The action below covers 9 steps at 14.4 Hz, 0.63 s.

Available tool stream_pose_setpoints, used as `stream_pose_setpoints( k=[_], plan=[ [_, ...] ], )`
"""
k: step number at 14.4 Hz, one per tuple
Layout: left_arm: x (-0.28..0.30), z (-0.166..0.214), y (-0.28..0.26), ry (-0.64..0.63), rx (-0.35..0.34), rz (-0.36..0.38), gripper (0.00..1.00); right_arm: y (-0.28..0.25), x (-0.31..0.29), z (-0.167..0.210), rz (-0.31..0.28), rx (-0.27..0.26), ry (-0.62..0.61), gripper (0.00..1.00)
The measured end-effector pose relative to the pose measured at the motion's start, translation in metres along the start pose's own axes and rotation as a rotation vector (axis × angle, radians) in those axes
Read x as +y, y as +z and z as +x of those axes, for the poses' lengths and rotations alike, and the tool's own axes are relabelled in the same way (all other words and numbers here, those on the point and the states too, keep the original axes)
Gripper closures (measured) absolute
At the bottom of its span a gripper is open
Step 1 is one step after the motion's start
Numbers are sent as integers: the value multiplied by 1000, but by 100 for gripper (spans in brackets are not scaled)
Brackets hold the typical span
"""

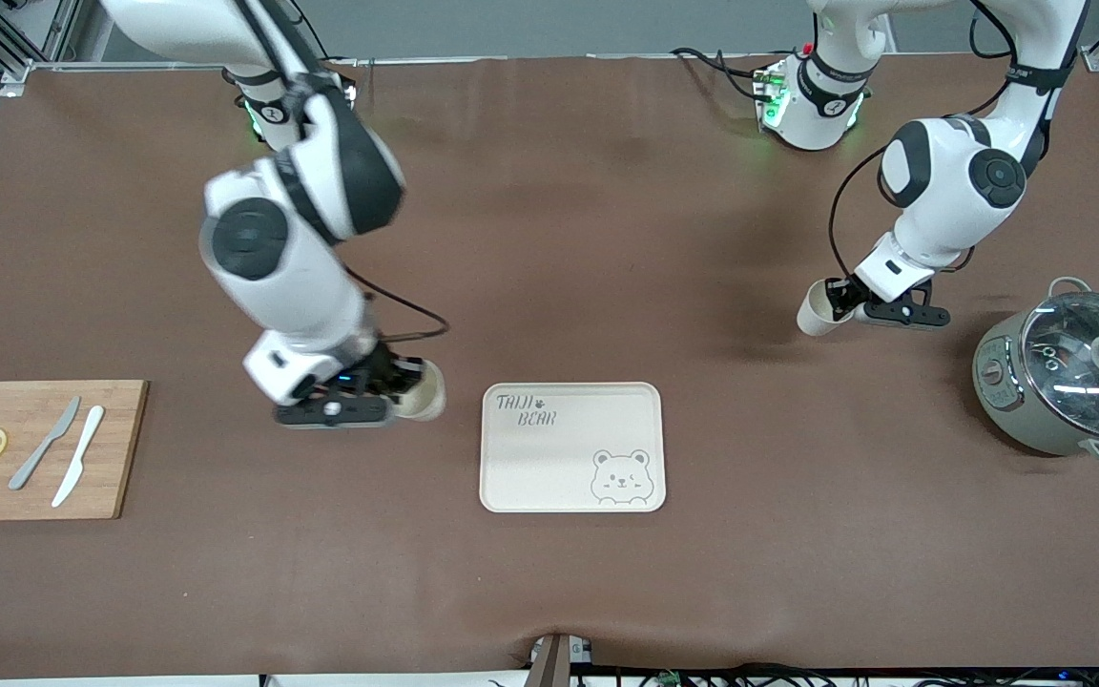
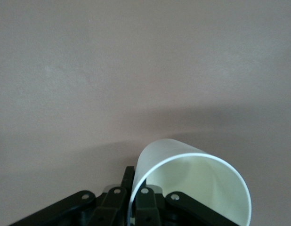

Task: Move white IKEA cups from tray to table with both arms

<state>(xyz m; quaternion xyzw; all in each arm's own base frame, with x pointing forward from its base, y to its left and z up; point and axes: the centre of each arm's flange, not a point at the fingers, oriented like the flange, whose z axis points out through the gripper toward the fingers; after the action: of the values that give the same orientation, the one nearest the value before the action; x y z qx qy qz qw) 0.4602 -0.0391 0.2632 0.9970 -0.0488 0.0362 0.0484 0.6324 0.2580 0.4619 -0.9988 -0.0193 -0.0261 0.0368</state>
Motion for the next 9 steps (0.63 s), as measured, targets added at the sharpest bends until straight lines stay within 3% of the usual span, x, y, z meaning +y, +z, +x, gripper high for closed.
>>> stream_pose_setpoints(
  k=[5,9],
  plan=[
    [-14,-3,34,-3,-9,0,96,-56,129,-6,-3,-82,-131,96],
    [-27,-6,45,-1,-20,-1,96,-48,235,-4,36,-108,-223,96]
  ],
)
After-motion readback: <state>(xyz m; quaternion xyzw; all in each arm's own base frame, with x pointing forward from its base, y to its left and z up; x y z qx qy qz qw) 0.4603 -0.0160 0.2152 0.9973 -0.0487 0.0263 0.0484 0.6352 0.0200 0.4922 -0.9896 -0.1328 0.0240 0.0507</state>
